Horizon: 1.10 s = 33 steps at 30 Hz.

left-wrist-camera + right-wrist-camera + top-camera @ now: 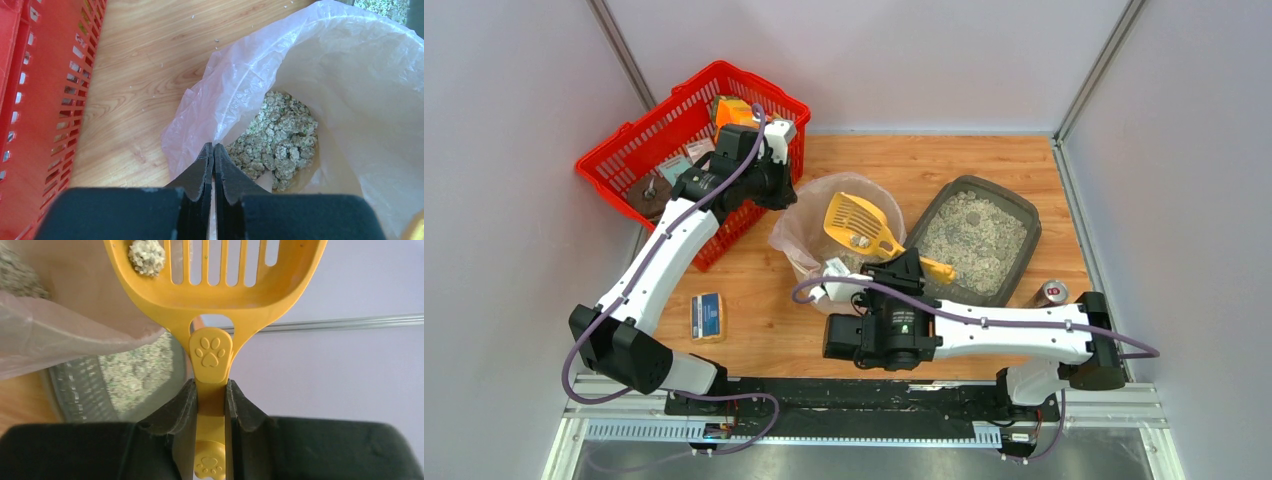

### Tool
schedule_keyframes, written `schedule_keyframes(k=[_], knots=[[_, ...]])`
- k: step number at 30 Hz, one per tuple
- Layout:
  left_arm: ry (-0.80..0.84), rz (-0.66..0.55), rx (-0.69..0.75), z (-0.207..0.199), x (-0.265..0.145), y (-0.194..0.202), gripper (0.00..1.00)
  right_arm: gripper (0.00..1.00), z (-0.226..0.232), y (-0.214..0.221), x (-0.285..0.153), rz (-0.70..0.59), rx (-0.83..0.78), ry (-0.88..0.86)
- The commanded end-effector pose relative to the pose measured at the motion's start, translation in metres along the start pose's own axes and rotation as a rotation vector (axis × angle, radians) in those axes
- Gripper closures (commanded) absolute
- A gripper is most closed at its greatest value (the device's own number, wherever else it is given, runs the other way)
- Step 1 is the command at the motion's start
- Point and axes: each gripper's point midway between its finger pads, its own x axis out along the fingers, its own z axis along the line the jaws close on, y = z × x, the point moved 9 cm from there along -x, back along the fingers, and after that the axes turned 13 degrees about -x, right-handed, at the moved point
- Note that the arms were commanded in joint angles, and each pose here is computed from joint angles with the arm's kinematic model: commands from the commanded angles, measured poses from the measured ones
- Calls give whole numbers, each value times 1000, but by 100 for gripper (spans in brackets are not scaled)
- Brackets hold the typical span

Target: Clean the litter box

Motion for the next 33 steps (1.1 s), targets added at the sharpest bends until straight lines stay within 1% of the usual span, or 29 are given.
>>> schedule_keyframes(k=[1,2,3,5,6,10,16,19,20,22,23,26,29,32,33], knots=[[47,-29,2,-9,-8,-9,95,100,-26,7,0,-4,176,-188],[46,-26,-1,-9,-7,-9,95,100,-19,6,1,-16,188,-324],[48,-30,2,-9,-8,-9,95,100,-18,8,8,9,213,-379],[49,-31,3,-10,-9,-9,95,100,-9,8,12,15,223,-475],[47,-33,1,-9,-8,-10,95,100,-7,10,15,28,224,-490],[50,-32,0,-10,-9,-10,96,100,-3,9,19,54,227,-489],[56,-35,4,-10,-11,-10,95,100,-11,12,26,87,229,-384],[67,-45,16,-12,-15,-11,80,100,-12,12,26,81,240,-392],[68,-52,19,-12,-16,-11,65,100,-12,11,26,74,252,-407],[64,-77,30,-13,-22,-13,52,100,-14,13,25,60,271,-424],[60,-93,35,-12,-25,-13,44,100,-14,13,25,51,288,-437],[50,-151,53,-12,-34,-15,35,100,-18,16,27,35,321,-443],[68,-200,69,-14,-43,-16,32,100,-21,18,29,24,346,-417],[117,-234,90,-19,-50,-16,32,100,-20,17,32,13,343,-385],[137,-246,100,-21,-54,-16,32,100,-21,18,33,6,316,-371]])
